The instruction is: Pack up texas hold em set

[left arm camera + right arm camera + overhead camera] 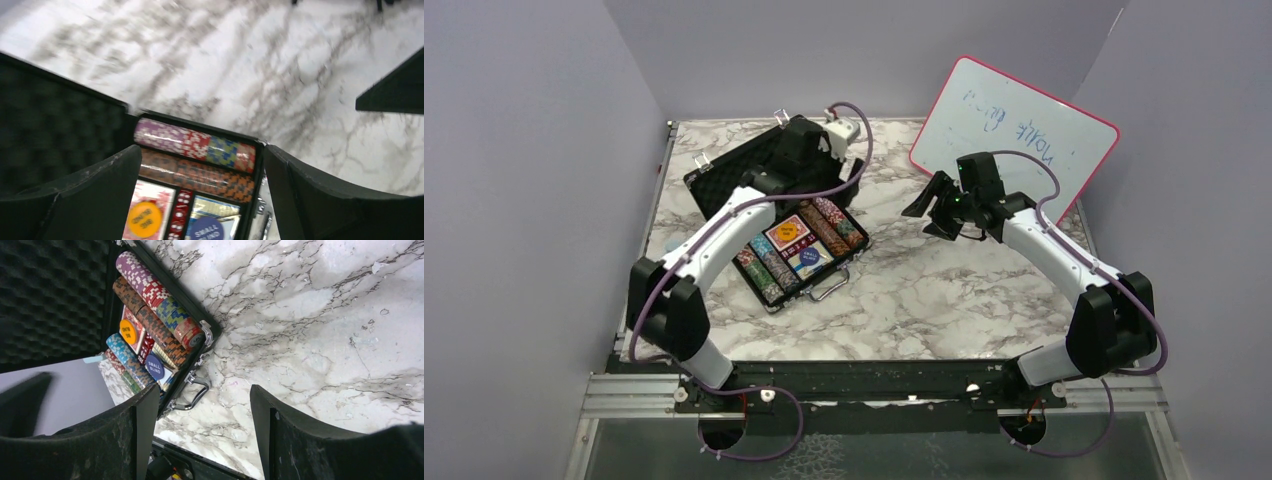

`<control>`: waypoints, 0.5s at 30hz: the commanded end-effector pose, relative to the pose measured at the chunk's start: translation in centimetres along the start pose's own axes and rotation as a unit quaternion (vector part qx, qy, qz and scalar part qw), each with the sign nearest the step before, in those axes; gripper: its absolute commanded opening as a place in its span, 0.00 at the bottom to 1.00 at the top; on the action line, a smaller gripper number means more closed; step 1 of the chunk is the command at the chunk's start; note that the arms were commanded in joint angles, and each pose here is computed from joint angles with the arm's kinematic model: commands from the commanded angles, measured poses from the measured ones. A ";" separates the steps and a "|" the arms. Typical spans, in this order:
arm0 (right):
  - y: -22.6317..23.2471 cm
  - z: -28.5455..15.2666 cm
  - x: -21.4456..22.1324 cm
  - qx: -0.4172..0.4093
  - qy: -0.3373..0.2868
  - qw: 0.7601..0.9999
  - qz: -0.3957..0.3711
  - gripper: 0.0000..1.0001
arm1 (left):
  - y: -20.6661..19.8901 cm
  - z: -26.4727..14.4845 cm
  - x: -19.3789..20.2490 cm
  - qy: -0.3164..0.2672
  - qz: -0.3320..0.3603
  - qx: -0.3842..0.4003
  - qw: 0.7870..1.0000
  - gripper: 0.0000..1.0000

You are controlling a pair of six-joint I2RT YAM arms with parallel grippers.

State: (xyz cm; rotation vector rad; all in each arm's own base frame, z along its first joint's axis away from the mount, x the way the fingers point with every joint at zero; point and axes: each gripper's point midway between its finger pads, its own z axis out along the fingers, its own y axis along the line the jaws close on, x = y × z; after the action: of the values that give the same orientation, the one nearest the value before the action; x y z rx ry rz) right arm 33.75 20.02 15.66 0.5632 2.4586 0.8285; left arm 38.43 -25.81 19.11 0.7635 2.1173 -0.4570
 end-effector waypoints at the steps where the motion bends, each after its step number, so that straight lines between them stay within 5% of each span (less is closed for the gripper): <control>1: 0.2 -0.5 0.1 -0.012 0.003 1.000 -0.015 0.69 | 5.5 -6.9 -7.5 -0.119 0.025 -0.117 0.986 0.99; 8: 0.5 -0.3 0.0 -0.017 0.006 1.000 -0.018 0.69 | 13.7 -11.1 -8.9 -0.119 0.005 -0.229 0.966 0.99; 15: 0.9 -0.3 -0.3 -0.021 0.005 1.000 -0.023 0.69 | 17.9 -9.8 -6.7 -0.069 -0.039 -0.222 0.972 0.99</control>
State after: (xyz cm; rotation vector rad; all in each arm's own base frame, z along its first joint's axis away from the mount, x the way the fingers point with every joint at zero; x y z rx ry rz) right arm 33.56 20.17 15.68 0.5262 2.4662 0.8376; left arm 47.29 -10.74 32.09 0.3778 1.9091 -0.0624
